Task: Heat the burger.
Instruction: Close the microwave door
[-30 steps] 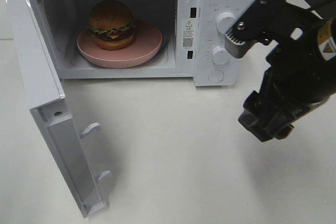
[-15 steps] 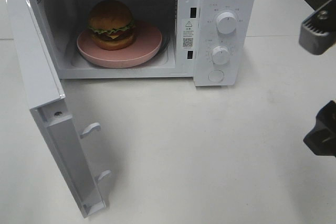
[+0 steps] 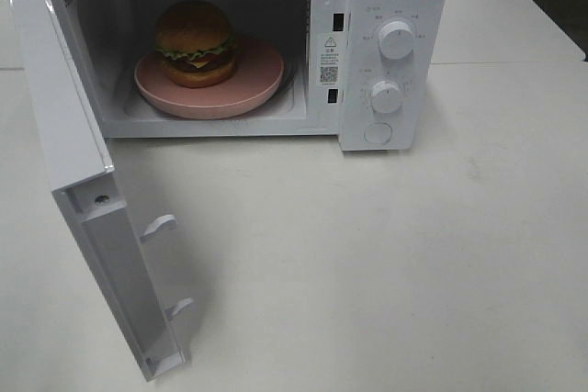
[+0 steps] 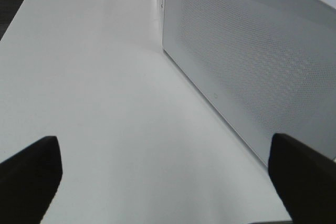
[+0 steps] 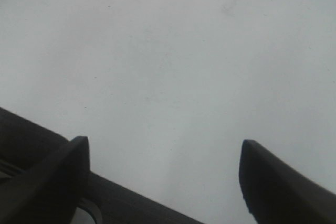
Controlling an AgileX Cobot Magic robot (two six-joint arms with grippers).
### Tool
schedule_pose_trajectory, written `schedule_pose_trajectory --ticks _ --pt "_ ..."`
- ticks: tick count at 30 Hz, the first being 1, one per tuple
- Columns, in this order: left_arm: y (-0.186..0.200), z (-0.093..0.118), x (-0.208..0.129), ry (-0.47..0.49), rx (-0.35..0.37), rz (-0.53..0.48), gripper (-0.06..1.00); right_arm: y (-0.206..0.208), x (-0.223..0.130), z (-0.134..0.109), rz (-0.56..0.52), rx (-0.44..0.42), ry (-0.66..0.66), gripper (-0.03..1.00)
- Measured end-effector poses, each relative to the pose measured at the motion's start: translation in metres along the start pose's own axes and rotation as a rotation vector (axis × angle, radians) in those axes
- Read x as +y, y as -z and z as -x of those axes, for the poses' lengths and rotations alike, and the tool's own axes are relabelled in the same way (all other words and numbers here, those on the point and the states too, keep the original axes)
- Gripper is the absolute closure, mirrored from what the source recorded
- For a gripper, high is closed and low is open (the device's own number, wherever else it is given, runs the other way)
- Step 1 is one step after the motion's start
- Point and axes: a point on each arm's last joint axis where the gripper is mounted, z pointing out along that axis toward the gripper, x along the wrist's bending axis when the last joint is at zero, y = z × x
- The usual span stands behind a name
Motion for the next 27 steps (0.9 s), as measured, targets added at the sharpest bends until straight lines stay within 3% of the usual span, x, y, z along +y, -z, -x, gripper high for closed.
schedule_pose_trajectory --ticks 7,12,27 --pt "0.000 0.000 0.000 0.000 0.000 0.000 -0.05 0.001 -0.033 0.010 0.082 -0.066 -0.112 0.21" --pt "0.000 0.000 0.000 0.000 0.000 0.000 -0.05 0.001 -0.071 0.012 0.206 -0.142 -0.217 0.21" --pt "0.000 0.000 0.000 0.000 0.000 0.000 -0.05 0.025 -0.108 0.005 0.452 -0.250 -0.327 0.21"
